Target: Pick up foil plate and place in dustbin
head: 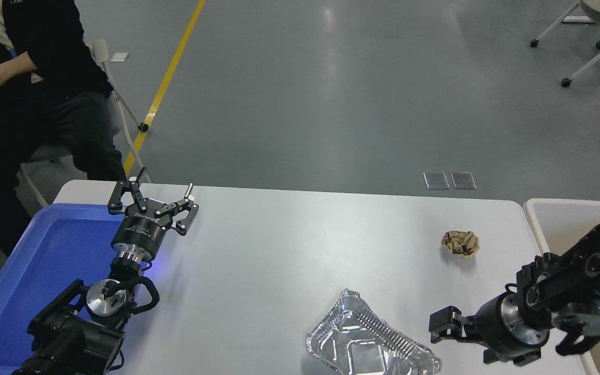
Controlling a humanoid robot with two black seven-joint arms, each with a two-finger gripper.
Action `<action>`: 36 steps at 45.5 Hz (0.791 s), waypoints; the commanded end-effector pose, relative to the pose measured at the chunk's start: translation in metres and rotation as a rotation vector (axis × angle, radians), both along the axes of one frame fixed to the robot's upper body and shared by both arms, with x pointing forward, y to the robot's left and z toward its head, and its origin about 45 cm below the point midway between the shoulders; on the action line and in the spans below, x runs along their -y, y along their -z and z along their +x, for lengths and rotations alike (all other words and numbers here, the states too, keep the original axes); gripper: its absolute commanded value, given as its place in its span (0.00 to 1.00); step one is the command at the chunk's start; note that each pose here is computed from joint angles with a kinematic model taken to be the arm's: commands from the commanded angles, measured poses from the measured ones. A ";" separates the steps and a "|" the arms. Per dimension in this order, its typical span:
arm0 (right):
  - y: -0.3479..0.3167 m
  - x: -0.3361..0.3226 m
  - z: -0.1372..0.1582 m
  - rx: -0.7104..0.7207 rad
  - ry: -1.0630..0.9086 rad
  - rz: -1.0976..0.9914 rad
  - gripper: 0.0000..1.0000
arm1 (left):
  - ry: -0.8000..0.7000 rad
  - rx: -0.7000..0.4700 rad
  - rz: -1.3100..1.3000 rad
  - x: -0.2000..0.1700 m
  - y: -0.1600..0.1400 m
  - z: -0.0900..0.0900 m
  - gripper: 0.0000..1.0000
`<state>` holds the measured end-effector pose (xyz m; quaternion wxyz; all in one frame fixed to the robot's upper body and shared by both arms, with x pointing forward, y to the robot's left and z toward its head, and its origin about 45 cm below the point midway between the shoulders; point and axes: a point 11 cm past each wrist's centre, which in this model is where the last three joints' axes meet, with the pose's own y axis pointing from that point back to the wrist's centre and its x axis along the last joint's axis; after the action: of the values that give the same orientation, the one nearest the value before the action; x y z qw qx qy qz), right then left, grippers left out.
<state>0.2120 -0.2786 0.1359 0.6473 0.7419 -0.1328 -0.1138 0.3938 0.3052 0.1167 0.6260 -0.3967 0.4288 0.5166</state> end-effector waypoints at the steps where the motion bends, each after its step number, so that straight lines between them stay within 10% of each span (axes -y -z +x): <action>1: 0.019 -0.009 -0.017 0.000 0.033 0.004 1.00 | 0.002 -0.001 0.001 0.001 0.000 0.000 0.99; 36: 0.058 -0.046 -0.040 0.067 0.035 0.007 1.00 | 0.002 0.001 0.001 0.000 0.000 0.000 0.99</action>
<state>0.1716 -0.2408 0.0852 0.6390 0.7454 -0.1541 -0.1107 0.3938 0.3049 0.1166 0.6264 -0.3961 0.4289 0.5165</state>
